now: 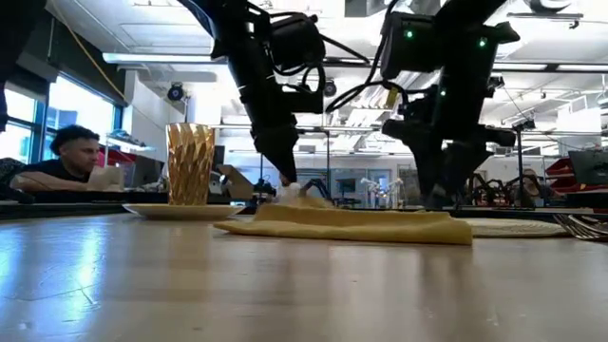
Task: Set table place
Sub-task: Fold the yellow table napkin
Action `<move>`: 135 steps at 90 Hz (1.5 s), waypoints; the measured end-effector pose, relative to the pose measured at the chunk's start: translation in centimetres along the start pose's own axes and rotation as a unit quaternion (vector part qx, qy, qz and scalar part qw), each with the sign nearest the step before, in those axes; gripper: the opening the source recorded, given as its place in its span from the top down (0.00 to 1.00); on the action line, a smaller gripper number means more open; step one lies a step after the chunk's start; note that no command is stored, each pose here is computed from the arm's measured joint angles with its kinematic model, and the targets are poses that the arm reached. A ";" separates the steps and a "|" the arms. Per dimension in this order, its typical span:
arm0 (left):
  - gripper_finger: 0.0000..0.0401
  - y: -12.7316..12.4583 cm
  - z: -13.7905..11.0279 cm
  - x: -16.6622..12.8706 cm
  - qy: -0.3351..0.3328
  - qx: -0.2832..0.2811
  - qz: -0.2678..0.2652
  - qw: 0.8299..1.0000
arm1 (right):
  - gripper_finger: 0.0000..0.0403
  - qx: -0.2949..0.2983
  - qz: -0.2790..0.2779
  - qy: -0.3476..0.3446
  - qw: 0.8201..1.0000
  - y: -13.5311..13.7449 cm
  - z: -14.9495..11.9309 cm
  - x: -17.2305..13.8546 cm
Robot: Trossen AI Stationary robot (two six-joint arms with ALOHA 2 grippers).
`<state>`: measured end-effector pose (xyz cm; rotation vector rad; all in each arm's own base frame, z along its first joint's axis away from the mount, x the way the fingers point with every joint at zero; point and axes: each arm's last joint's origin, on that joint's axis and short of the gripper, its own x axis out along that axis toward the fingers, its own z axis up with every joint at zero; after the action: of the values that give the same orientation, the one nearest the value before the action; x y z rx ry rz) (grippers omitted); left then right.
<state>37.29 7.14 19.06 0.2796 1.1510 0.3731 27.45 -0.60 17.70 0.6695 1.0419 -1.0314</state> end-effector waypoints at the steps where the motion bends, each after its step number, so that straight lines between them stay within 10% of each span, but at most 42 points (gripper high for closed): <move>1: 0.67 0.1 -0.1 0.0 0.003 0.000 0.000 1.000 | 0.51 -0.003 0.002 -0.002 1.000 0.0 0.0 -0.1; 17: 0.53 0.5 -0.7 -1.7 0.012 0.023 -0.074 0.997 | 0.51 -0.109 0.071 -0.034 0.991 0.6 -0.6 -2.6; 27: 0.52 -0.2 -0.9 -1.8 -0.010 0.064 -0.192 0.979 | 0.53 -0.227 0.125 -0.061 0.964 1.9 -1.5 -3.4; 43: 0.55 -1.5 -1.7 0.2 -0.012 0.103 -0.235 0.966 | 0.55 -0.340 0.161 -0.051 0.925 3.5 -2.1 -2.1; 108: 0.60 -4.5 -2.5 2.8 -0.006 0.146 -0.240 0.960 | 0.66 -0.288 0.177 0.013 0.941 4.2 -3.9 -1.4; 135: 0.96 -4.6 -1.7 0.5 0.002 0.174 -0.216 0.961 | 0.66 -0.279 0.189 0.017 0.941 4.0 -4.5 -2.6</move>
<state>36.61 3.20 16.14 0.3239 1.2430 -0.2174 29.08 5.70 18.26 0.3933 1.1158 -0.3600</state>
